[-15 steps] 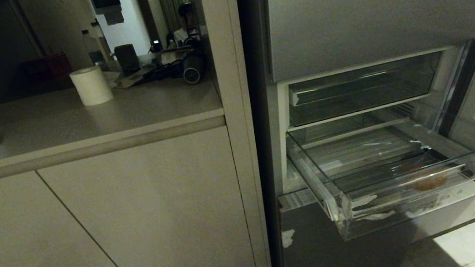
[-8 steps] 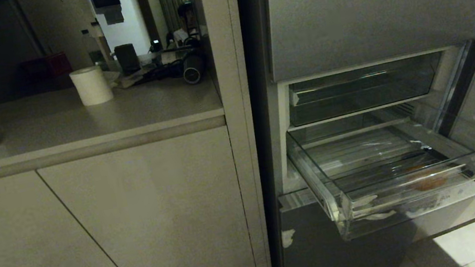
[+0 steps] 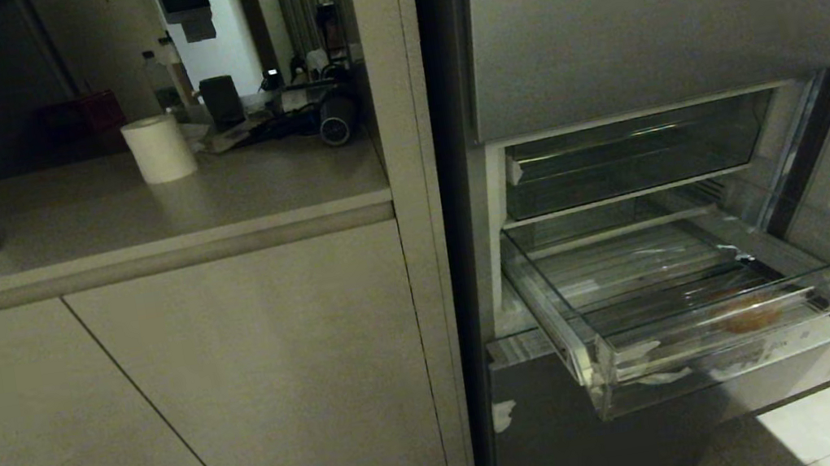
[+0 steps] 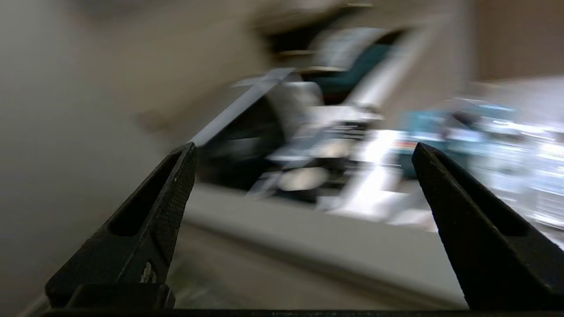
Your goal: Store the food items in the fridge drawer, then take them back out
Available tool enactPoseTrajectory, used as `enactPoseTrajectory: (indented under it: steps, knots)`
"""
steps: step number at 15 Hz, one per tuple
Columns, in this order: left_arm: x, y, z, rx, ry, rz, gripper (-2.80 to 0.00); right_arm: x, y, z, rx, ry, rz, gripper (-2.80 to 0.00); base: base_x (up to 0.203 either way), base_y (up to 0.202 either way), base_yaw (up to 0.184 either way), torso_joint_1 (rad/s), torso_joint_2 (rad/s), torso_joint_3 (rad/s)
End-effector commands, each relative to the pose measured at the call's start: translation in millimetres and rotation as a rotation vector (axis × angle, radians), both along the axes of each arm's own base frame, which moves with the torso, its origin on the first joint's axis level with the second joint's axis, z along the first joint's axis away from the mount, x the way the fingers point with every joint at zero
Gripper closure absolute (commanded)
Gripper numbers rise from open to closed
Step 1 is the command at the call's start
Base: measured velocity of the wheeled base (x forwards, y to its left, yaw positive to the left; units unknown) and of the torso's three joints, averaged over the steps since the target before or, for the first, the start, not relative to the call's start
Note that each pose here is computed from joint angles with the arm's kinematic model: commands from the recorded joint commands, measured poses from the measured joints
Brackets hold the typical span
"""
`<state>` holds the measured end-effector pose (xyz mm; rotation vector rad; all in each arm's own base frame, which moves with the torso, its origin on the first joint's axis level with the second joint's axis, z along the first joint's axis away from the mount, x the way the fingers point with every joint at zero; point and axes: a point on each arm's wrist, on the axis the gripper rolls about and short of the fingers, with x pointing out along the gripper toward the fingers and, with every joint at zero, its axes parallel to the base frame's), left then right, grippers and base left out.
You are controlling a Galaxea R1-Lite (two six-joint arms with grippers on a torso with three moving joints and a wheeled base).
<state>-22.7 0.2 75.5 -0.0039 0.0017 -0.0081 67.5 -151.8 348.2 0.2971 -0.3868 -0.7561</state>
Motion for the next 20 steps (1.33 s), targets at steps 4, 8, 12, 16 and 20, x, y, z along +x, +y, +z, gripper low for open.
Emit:
enactPoseTrajectory:
  steps: [4, 8, 12, 16, 20]
  knots:
    - [0, 0, 0, -0.001, 0.001, 0.0, 0.0, 26, 94, 14, -0.168, -0.04, 0.369, -2.8, 0.0, 0.0, 0.0, 0.0, 0.0, 0.0]
    - [0, 0, 0, -0.001, 0.001, 0.0, 0.0, 60, 133, -12, -0.105, 0.183, 0.57, -2.8, 0.0, 0.0, 0.0, 0.0, 0.0, 0.0]
    - [0, 0, 0, -0.001, 0.001, 0.0, 0.0, 127, 134, -50, -0.031, 0.446, 0.566, -2.8, 0.0, 0.0, 0.0, 0.0, 0.0, 0.0]
    - [0, 0, 0, -0.001, 0.001, 0.0, 0.0, 127, 132, -59, -0.014, 0.475, 0.557, -2.8, 0.0, 0.0, 0.0, 0.0, 0.0, 0.0]
    - [0, 0, 0, -0.001, 0.001, 0.0, 0.0, 119, 134, -49, -0.038, 0.436, 0.568, -2.8, 0.0, 0.0, 0.0, 0.0, 0.0, 0.0]
